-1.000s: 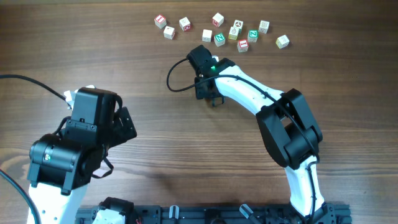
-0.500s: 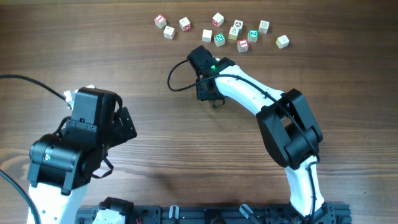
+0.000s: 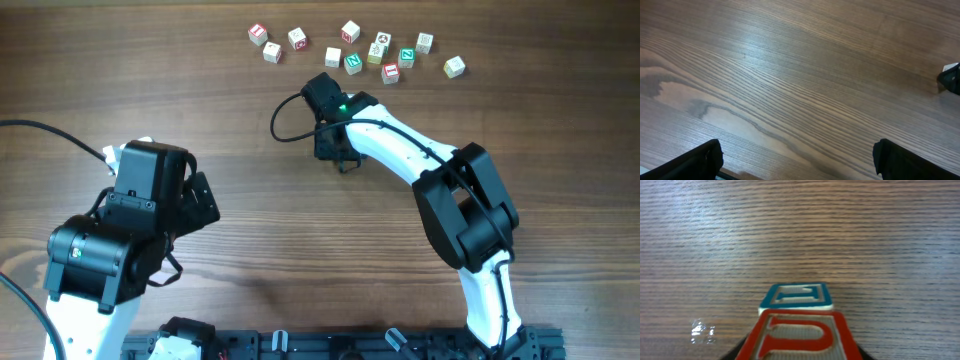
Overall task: Form a tower
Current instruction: 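Lower the held block onto the leaf block and open the right gripper, then lift the right gripper and move it toward the upper-right blocks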
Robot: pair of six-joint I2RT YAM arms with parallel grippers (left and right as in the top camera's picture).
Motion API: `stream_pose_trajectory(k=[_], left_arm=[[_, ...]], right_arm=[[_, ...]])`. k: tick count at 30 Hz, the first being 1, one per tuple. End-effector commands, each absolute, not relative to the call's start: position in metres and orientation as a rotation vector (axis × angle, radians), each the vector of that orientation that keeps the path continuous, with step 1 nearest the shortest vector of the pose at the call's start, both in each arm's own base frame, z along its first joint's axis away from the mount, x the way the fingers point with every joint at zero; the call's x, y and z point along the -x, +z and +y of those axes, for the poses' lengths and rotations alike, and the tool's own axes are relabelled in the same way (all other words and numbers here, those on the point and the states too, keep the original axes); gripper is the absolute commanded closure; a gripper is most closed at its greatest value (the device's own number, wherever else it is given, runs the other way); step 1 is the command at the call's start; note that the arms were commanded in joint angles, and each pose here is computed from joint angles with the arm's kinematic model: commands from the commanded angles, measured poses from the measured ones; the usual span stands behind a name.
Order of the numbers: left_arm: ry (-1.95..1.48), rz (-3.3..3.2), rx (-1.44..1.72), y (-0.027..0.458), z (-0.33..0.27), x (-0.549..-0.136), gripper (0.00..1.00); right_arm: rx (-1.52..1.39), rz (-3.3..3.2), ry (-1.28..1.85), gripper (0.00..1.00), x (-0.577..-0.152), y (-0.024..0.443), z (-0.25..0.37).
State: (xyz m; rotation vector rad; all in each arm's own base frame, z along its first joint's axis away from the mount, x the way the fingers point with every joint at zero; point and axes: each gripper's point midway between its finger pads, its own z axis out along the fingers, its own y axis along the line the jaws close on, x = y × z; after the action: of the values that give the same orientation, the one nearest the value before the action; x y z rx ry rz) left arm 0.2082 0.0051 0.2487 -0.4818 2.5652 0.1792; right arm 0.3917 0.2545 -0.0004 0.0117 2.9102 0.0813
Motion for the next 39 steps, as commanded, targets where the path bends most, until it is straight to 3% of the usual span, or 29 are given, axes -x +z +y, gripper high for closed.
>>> stream_pose_trajectory(k=[1, 5, 7, 13, 20, 24, 30, 34, 39], left_arm=[[0.178, 2.566, 0.499, 0.247, 0.006, -0.208, 0.00], [0.178, 2.566, 0.499, 0.247, 0.006, -0.208, 0.00], [0.178, 2.566, 0.499, 0.247, 0.006, -0.208, 0.00], [0.178, 2.566, 0.499, 0.247, 0.006, -0.208, 0.00], [0.178, 2.566, 0.499, 0.247, 0.006, -0.208, 0.00], [0.178, 2.566, 0.499, 0.247, 0.006, -0.208, 0.00], [0.178, 2.566, 0.499, 0.247, 0.006, -0.208, 0.00], [0.178, 2.566, 0.499, 0.247, 0.006, -0.208, 0.00], [0.178, 2.566, 0.499, 0.247, 0.006, -0.208, 0.00]], right_arm=[[0.013, 2.938, 0.104, 0.49, -0.386, -0.007, 0.261], [0.026, 2.936, 0.104, 0.26, -0.387, -0.007, 0.261], [0.082, 2.937, 0.097, 0.00, -0.387, -0.005, 0.262], [0.135, 2.901, 0.119, 0.01, -0.401, 0.038, 0.272], [0.180, 2.850, 0.065, 0.02, -0.413, 0.038, 0.268], [0.181, 2.849, 0.063, 0.22, -0.414, 0.038, 0.268], [0.218, 2.846, 0.057, 0.35, -0.413, 0.038, 0.267], [0.217, 2.843, 0.060, 0.34, -0.414, 0.038, 0.268], [0.200, 2.811, 0.028, 0.27, -0.421, 0.040, 0.265]])
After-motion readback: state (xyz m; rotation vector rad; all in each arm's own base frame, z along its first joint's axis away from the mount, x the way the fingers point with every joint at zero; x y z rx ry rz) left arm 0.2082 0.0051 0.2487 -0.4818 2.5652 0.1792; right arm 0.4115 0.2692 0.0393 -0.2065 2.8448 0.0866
